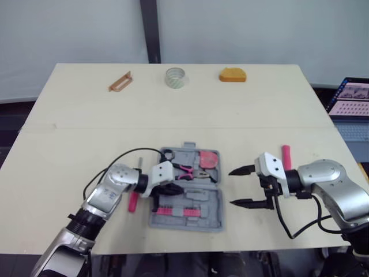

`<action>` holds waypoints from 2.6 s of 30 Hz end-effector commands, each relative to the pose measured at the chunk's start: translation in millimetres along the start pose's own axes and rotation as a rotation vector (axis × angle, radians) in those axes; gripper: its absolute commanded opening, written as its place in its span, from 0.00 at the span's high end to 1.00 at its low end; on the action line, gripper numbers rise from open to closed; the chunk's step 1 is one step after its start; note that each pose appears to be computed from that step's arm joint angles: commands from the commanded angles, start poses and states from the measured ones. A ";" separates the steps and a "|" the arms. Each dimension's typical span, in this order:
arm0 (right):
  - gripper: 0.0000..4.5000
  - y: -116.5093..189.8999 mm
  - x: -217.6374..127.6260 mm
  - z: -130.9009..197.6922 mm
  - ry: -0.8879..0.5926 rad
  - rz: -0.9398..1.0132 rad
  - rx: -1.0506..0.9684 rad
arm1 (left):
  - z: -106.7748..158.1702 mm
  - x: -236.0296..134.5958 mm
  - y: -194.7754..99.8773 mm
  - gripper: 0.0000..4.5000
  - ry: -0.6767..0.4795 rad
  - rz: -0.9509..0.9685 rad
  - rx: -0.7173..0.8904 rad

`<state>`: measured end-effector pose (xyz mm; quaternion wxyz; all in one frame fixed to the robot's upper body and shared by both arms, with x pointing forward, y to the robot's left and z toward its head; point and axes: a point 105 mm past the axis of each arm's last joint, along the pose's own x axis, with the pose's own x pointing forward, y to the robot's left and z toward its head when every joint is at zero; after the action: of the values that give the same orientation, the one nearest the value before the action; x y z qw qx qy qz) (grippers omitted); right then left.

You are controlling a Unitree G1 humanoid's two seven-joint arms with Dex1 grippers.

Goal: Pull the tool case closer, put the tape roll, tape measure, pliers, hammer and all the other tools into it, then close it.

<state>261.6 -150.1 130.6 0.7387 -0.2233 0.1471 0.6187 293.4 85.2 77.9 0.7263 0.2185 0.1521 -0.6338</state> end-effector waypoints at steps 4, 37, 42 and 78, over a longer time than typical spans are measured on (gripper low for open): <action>0.00 -2.9 -7.4 10.5 -0.017 -0.017 -0.039 | -1.4 -0.4 7.5 0.99 0.027 0.029 0.045; 0.00 -1.8 -9.4 6.8 0.001 -0.023 -0.037 | -14.7 14.7 -7.7 0.99 0.086 -0.022 0.086; 0.00 -2.0 -9.4 6.5 0.004 -0.025 -0.039 | -21.1 17.0 -14.5 0.99 0.116 -0.047 0.117; 0.00 -7.7 -9.1 5.9 0.015 -0.048 -0.050 | -59.4 24.8 -29.7 0.99 0.275 -0.121 0.260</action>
<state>264.3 -153.3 131.3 0.7404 -0.2352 0.1490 0.6118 283.2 72.3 53.9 0.6492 0.3808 0.0869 -0.6527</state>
